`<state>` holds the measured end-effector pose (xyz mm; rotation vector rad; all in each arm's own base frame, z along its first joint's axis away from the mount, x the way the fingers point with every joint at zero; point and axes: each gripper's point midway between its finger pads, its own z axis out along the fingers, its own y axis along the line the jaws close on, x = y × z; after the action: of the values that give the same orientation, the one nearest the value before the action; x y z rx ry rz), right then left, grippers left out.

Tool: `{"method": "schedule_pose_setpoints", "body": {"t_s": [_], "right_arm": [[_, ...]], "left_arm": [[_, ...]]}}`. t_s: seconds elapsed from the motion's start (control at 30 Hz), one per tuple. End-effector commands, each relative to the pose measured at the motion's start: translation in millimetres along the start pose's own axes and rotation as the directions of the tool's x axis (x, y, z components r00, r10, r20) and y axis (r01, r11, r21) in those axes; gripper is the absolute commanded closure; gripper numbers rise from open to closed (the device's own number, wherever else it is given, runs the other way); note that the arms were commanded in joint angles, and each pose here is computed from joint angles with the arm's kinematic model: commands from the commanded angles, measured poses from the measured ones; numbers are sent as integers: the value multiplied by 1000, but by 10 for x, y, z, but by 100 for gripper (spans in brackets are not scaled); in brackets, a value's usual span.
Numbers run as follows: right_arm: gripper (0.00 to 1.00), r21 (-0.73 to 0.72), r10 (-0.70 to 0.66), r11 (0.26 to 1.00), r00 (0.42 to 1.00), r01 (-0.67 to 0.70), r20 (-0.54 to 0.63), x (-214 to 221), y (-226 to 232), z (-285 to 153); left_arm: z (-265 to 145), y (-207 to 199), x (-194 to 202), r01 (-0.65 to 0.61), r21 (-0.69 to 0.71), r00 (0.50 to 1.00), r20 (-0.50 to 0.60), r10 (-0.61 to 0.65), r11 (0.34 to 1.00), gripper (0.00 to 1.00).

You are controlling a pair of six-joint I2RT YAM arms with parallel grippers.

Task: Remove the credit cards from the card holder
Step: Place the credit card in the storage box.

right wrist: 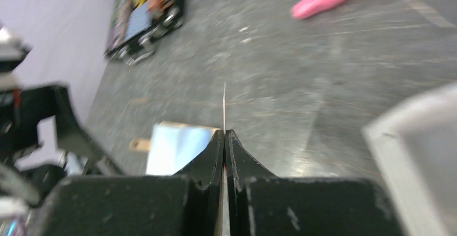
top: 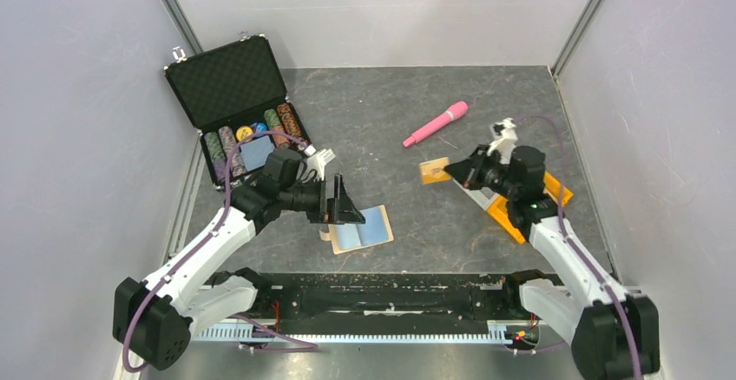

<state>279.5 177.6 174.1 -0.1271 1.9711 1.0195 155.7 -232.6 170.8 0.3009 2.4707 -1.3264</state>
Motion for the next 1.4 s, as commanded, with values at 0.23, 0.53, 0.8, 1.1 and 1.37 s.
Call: {"method": "schedule_pose_setpoints", "body": {"t_s": [0.23, 0.53, 0.8, 1.1, 1.37], "right_arm": [[100, 709, -70, 685, 953, -168, 294, -808, -1091, -1343], [100, 845, -124, 436, 910, -309, 396, -932, -1385, -1949], [100, 859, -102, 340, 892, -384, 439, -819, -1583, -2120], [100, 876, -58, 297, 909, -380, 414, -564, -1746, -2147], [100, 866, -20, 296, 904, -402, 427, -390, -1822, -2109]], "left_arm": [[-110, -70, 36, -98, 7, 995, 6, 98, 995, 0], [-82, -93, 76, -92, 34, 996, -19, 92, 995, 0], [-93, -106, 88, -94, 39, 995, -21, 95, 995, 0], [-77, -95, 124, -102, 22, 994, -33, 102, 995, 0], [-73, -83, 125, -98, 13, 994, -38, 99, 995, 0]]}}
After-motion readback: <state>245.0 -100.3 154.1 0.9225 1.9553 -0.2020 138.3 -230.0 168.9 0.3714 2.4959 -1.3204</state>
